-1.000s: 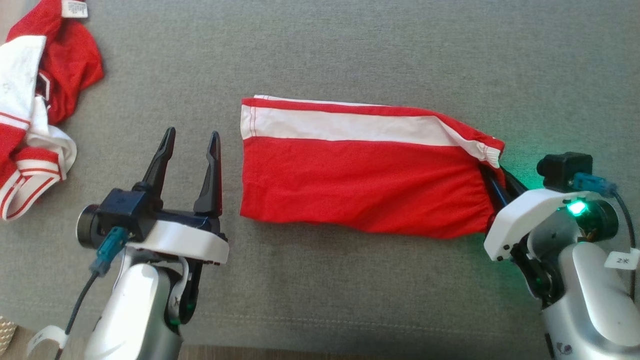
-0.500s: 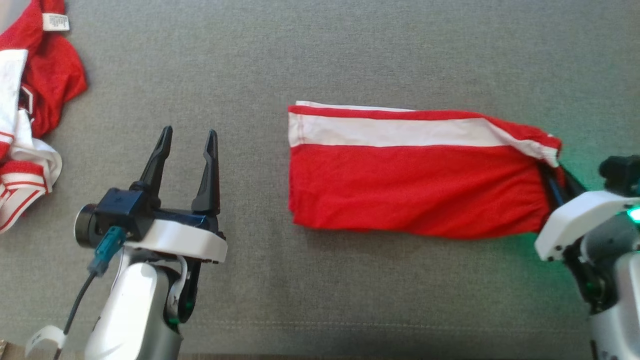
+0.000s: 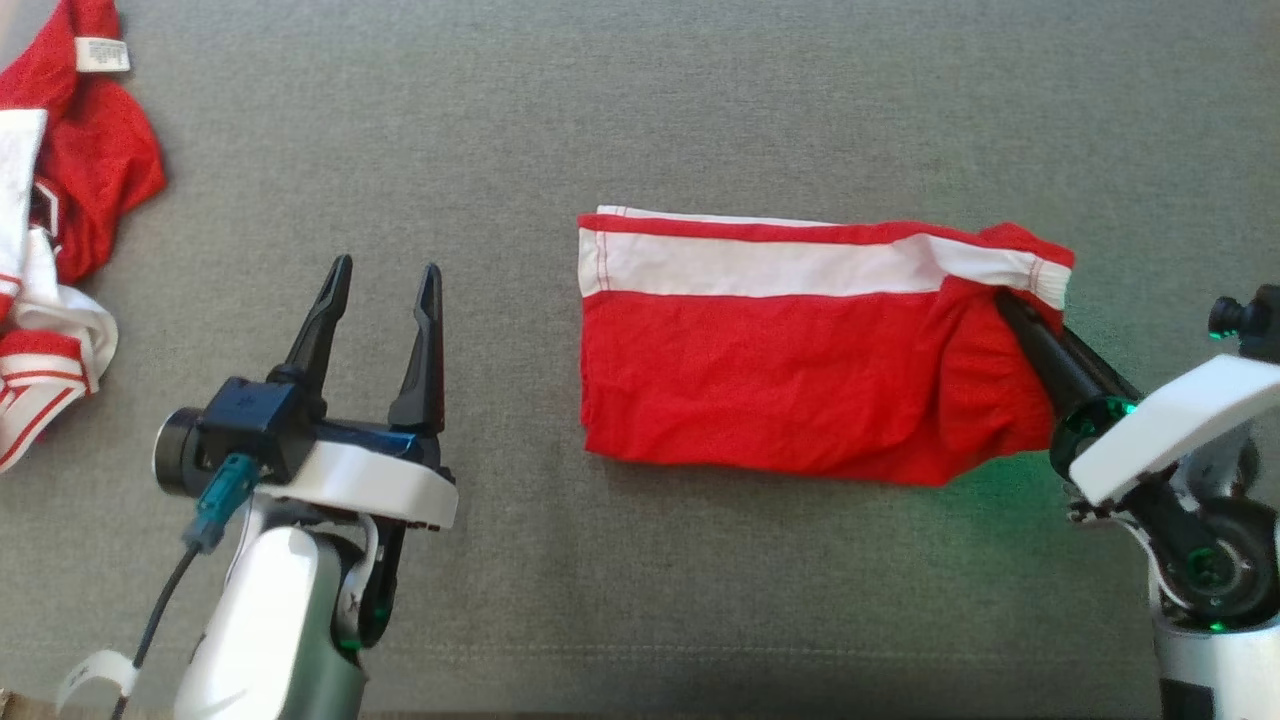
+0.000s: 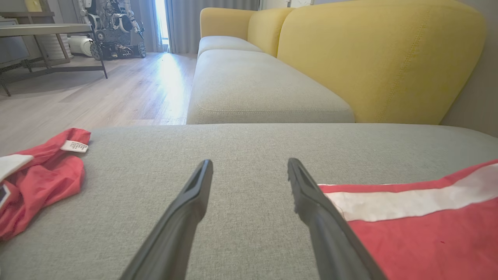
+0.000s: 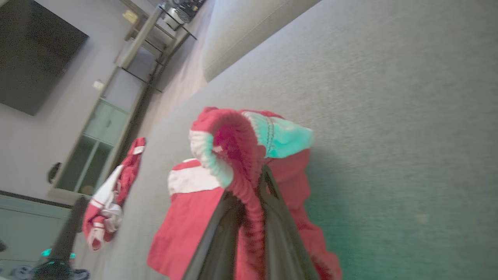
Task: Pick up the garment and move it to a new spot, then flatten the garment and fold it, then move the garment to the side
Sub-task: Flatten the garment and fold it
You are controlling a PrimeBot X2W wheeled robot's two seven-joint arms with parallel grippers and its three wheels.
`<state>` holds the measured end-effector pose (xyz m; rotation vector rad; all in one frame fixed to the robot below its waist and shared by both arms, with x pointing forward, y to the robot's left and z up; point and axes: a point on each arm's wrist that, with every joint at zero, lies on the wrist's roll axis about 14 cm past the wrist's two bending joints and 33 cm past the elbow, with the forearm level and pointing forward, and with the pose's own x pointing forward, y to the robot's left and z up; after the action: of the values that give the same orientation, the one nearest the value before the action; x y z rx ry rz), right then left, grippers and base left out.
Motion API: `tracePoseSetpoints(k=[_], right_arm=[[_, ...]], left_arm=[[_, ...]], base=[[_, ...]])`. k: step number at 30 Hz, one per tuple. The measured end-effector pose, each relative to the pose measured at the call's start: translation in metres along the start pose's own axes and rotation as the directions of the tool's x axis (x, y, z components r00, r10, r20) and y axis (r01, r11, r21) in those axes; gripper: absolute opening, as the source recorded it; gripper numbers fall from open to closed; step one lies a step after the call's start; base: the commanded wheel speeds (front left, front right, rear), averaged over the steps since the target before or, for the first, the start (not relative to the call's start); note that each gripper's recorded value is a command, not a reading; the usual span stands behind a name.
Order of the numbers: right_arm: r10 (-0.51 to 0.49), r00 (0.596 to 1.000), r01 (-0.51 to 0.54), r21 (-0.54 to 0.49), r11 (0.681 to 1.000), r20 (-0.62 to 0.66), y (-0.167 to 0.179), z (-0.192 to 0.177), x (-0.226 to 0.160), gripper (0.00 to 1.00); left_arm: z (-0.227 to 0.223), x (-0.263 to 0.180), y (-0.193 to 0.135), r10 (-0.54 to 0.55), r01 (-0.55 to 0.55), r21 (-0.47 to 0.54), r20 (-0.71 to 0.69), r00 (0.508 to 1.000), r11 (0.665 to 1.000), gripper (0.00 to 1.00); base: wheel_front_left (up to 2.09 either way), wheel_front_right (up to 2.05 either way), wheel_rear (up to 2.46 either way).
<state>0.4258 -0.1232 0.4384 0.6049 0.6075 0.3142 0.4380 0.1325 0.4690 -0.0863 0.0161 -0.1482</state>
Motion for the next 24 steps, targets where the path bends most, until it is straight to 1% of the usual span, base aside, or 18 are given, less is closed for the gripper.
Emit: tracePoseSetpoints(k=[3, 6, 9, 13, 14, 18, 21, 24], right_arm=[[0.090, 0.996, -0.089, 0.076, 0.993, -0.020, 0.019, 0.001, 0.001, 0.00], [0.186, 0.981, -0.178, 0.134, 0.975, -0.049, 0.043, -0.003, 0.008, 0.00], [0.277, 0.957, -0.262, 0.159, 0.952, -0.080, 0.070, -0.009, 0.018, 0.00], [0.359, 0.923, -0.331, 0.186, 0.925, -0.142, 0.097, -0.024, 0.037, 0.00], [0.392, 0.905, -0.358, 0.203, 0.912, -0.166, 0.110, -0.033, 0.048, 0.00], [0.449, 0.870, -0.385, 0.288, 0.877, -0.203, 0.130, -0.054, 0.068, 0.00], [0.450, 0.865, -0.377, 0.304, 0.875, -0.221, 0.134, -0.064, 0.077, 0.00], [0.429, 0.871, -0.352, 0.303, 0.886, -0.241, 0.136, -0.076, 0.094, 0.00]], left_arm=[[-0.001, -0.002, 0.002, 0.008, -0.008, 0.002, -0.004, 1.000, 1.000, 1.00], [-0.001, -0.004, 0.004, 0.012, -0.012, 0.001, -0.007, 1.000, 1.000, 1.00], [-0.001, -0.006, 0.005, 0.017, -0.017, 0.004, -0.008, 1.000, 1.000, 1.00], [-0.003, -0.009, 0.005, 0.021, -0.021, -0.006, -0.014, 1.000, 1.000, 1.00], [-0.004, -0.010, 0.005, 0.020, -0.020, -0.007, -0.018, 1.000, 1.000, 1.00], [0.001, -0.010, 0.010, 0.037, -0.037, -0.003, -0.007, 0.999, 0.999, 1.00], [0.003, -0.011, 0.012, 0.046, -0.046, -0.003, -0.001, 0.999, 0.999, 1.00], [0.004, -0.014, 0.014, 0.058, -0.058, -0.002, -0.002, 0.998, 0.998, 1.00]], base=[[0.00, 0.00, 0.00], [0.00, 0.00, 0.00], [0.00, 0.00, 0.00], [0.00, 0.00, 0.00], [0.00, 0.00, 0.00], [0.00, 0.00, 0.00], [0.00, 0.00, 0.00], [0.00, 0.00, 0.00]])
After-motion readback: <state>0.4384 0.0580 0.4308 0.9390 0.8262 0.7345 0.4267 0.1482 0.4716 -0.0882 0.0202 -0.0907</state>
